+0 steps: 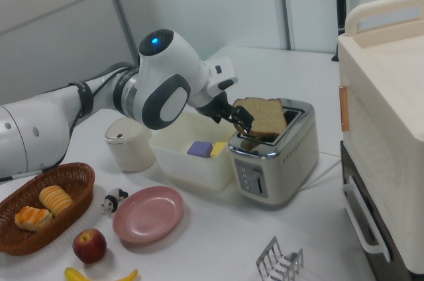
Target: Put the bread in the toaster
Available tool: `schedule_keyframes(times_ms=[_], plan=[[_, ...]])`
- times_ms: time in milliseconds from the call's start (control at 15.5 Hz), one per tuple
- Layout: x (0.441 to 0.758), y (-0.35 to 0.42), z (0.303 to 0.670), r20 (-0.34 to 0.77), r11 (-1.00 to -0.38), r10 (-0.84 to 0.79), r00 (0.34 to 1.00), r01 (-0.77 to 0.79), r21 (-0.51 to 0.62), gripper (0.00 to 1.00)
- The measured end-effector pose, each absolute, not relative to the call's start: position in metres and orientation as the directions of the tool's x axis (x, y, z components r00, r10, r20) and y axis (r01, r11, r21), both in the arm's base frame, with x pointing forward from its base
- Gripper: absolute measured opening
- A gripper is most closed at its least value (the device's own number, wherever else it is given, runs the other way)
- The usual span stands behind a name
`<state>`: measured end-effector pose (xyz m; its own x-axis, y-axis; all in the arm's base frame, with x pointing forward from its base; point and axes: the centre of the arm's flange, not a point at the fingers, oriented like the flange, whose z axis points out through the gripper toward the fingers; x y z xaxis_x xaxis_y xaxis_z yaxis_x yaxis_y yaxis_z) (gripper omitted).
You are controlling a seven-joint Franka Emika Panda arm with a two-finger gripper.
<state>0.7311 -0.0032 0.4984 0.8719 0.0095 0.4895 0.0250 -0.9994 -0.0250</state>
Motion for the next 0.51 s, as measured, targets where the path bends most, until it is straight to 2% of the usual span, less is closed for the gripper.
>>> schedule_keyframes(times_ms=[64, 129, 193, 257, 322, 515], plan=[[0.731, -0.004, 0.499, 0.49, -0.999, 0.014, 0.871, 0.027, -0.019, 0.99], [0.731, -0.004, 0.5, 0.491, -1.0, 0.02, 0.871, 0.029, -0.01, 0.93], [0.732, -0.004, 0.5, 0.493, -1.0, 0.025, 0.869, 0.03, -0.003, 0.93], [0.732, -0.005, 0.502, 0.505, -1.0, 0.027, 0.863, 0.03, 0.002, 0.86], [0.734, -0.006, 0.507, 0.534, -1.0, 0.027, 0.845, 0.028, 0.006, 0.74], [0.735, -0.007, 0.512, 0.566, -1.0, 0.026, 0.824, 0.024, 0.011, 0.71]])
